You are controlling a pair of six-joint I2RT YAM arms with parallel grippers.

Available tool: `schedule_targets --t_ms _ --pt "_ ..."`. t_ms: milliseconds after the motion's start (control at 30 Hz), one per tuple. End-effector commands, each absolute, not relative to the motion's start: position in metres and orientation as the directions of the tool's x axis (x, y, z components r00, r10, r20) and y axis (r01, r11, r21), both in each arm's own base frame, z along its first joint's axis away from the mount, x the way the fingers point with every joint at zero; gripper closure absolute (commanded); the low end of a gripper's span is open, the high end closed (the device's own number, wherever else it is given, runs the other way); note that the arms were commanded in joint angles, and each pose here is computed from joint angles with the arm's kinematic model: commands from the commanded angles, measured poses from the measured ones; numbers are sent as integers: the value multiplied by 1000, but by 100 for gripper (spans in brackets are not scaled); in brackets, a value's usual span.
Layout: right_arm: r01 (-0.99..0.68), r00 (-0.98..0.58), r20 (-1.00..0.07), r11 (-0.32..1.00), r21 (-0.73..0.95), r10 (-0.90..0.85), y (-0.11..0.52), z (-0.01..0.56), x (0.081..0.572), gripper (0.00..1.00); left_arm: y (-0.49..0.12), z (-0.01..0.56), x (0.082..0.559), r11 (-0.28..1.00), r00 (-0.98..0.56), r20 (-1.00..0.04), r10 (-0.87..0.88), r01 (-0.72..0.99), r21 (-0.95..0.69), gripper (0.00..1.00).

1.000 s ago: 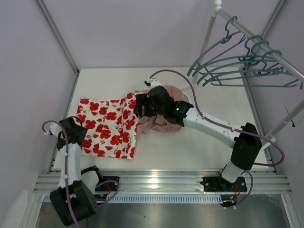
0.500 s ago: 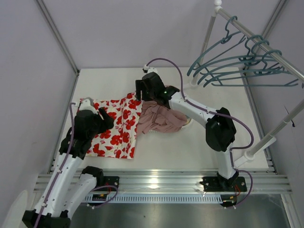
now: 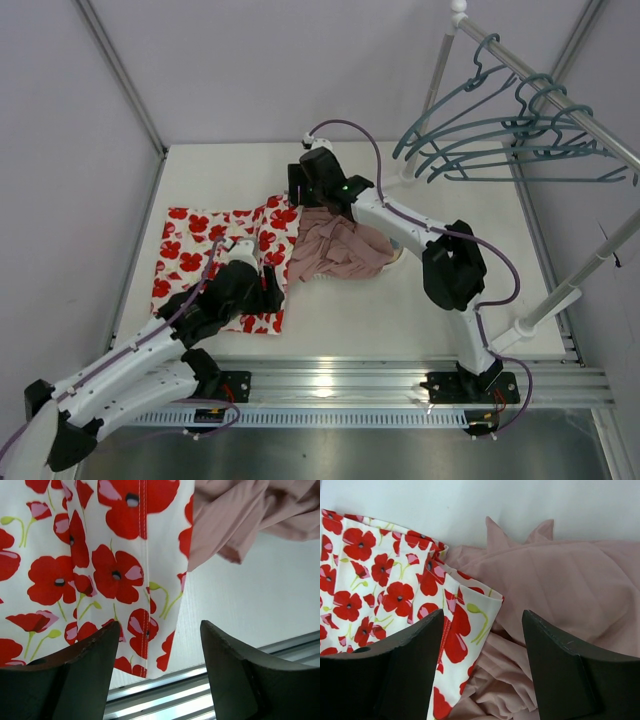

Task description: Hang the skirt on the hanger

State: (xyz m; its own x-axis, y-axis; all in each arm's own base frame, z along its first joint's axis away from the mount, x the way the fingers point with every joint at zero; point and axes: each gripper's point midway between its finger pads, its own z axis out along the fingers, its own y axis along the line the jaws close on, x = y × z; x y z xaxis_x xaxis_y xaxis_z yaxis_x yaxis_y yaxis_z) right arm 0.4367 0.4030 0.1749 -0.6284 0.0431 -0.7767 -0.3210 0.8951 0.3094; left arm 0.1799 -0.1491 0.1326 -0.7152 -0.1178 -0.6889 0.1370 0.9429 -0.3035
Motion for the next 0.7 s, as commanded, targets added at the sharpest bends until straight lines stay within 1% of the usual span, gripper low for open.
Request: schedule_targets --t_ms 0,100,267,500,667 --pt "-320 -605 -793 890 325 72 408 186 448 31 -151 122 184 953 -707 -692 -145 89 -290 28" --pt "-324 -611 -789 886 332 72 409 184 448 33 -149 116 185 966 -709 -695 -115 82 -244 27" --pt "-330 -614 -785 877 349 82 413 184 448 36 -157 108 178 970 -730 -680 -69 111 -217 26" --pt "-334 -616 -781 866 373 99 418 185 448 45 -161 90 169 982 -752 -659 -7 119 -146 26" --pt "-334 -616 -781 865 375 101 418 186 448 50 -154 81 165 992 -768 -641 0 81 -97 28"
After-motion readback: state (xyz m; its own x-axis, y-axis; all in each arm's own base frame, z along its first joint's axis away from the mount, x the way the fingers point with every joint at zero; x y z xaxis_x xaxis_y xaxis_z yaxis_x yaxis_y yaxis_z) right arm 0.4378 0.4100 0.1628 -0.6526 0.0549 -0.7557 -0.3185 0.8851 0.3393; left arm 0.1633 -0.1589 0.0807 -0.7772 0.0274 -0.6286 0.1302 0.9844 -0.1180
